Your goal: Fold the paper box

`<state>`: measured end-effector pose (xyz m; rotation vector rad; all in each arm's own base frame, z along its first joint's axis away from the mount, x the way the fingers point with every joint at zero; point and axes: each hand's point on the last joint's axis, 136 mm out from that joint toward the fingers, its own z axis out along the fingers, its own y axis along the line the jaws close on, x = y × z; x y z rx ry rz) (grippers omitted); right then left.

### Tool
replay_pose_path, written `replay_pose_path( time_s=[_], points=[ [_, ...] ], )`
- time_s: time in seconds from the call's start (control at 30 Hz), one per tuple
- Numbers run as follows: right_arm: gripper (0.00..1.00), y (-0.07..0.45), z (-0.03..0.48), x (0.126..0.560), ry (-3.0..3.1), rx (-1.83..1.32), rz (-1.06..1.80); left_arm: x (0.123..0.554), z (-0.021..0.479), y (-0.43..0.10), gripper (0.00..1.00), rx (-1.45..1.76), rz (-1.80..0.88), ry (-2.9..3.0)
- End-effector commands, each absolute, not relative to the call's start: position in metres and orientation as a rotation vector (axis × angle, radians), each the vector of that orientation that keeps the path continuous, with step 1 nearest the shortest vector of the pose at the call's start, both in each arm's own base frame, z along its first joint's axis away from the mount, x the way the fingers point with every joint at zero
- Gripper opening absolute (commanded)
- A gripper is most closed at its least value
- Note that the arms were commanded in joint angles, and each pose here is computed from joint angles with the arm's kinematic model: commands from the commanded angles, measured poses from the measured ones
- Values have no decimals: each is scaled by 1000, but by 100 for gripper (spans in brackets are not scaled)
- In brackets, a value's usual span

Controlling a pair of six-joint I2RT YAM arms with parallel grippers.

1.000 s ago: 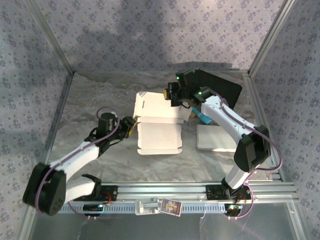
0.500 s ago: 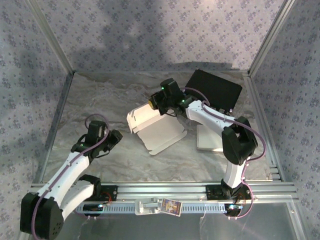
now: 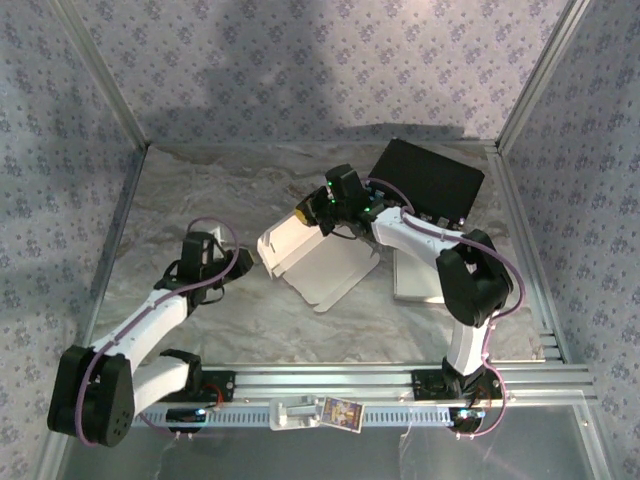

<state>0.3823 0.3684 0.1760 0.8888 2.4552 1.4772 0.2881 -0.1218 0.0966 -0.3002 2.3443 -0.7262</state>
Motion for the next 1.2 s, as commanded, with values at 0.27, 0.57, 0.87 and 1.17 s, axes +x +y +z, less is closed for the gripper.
replay_pose_path(
  time_s=[0.27, 0.57, 0.87, 1.17],
  points=[
    [0, 379, 175, 388, 2440, 869, 1587, 281, 111, -166, 40, 173, -754, 2211],
    [0, 387, 178, 382, 2422, 815, 1645, 295, 110, -172, 41, 218, -725, 2221],
    [0, 384, 149, 371, 2413, 772, 1695, 305, 104, -173, 40, 237, -683, 2239],
    [0, 382, 143, 371, 2328, 651, 1754, 307, 98, -172, 40, 229, -659, 2262]
  ],
)
